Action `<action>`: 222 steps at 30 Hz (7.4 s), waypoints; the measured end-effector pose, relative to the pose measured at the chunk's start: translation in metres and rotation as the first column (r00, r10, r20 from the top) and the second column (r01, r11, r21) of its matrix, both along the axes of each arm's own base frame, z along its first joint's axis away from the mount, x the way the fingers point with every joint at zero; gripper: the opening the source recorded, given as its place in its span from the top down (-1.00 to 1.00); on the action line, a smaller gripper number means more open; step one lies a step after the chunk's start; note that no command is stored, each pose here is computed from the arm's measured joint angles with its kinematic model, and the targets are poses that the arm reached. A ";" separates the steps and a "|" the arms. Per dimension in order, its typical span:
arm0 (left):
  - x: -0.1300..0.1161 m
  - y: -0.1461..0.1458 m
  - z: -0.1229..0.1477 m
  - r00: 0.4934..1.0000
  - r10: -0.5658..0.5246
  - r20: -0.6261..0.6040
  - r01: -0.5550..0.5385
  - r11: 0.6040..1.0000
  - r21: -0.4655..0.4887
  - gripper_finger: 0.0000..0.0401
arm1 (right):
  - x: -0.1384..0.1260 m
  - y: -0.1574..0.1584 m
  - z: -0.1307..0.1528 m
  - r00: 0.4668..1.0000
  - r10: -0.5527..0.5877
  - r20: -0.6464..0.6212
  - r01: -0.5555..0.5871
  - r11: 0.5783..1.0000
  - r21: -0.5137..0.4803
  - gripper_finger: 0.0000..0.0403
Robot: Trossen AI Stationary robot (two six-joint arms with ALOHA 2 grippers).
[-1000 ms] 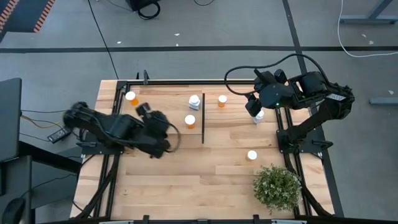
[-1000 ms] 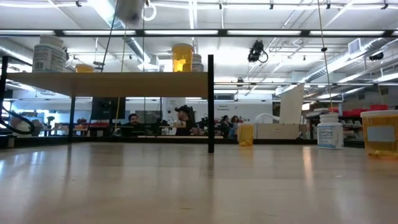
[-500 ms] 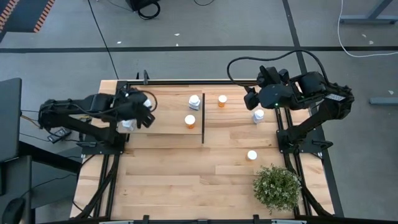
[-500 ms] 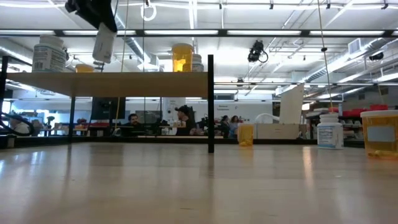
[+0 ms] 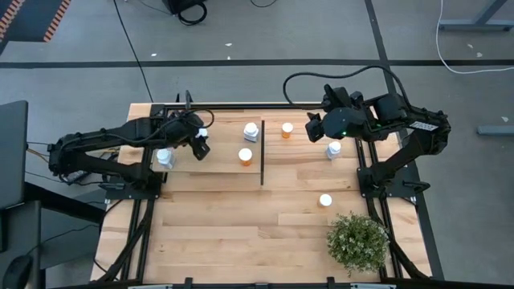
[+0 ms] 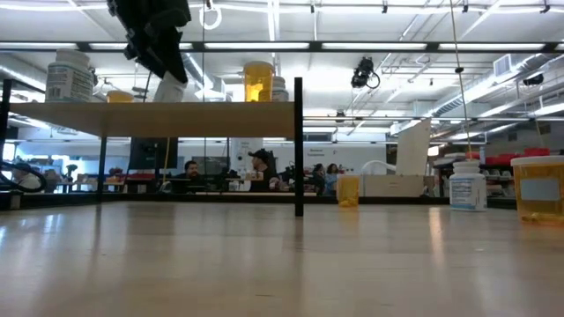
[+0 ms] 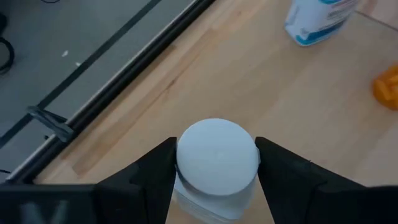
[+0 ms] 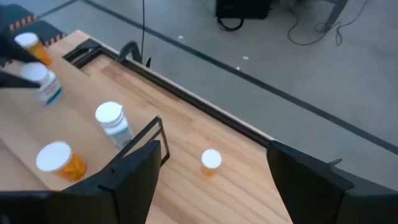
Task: Pick and place medicine bottles onto shelf by color
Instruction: Put the white pill bottle on the shelf
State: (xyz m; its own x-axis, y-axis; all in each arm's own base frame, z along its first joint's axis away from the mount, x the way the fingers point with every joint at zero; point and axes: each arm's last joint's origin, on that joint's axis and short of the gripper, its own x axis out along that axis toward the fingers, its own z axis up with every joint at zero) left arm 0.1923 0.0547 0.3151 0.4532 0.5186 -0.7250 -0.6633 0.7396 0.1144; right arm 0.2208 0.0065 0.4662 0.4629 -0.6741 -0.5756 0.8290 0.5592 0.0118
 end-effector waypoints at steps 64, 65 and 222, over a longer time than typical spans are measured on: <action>-0.015 0.022 0.049 0.961 -0.017 0.276 -0.001 0.998 0.065 -0.14 | 0.002 0.000 -0.003 1.000 0.003 -0.023 -0.003 1.000 0.002 -0.48; -0.015 0.021 0.053 0.956 -0.021 0.291 0.000 0.997 0.071 -0.13 | 0.002 0.000 -0.003 1.000 0.003 -0.024 -0.003 1.000 0.002 -0.48; 0.001 -0.092 0.077 0.715 -0.279 0.641 0.339 0.940 0.032 0.10 | -0.043 -0.136 -0.265 0.814 0.036 -0.580 0.431 0.632 0.644 -0.16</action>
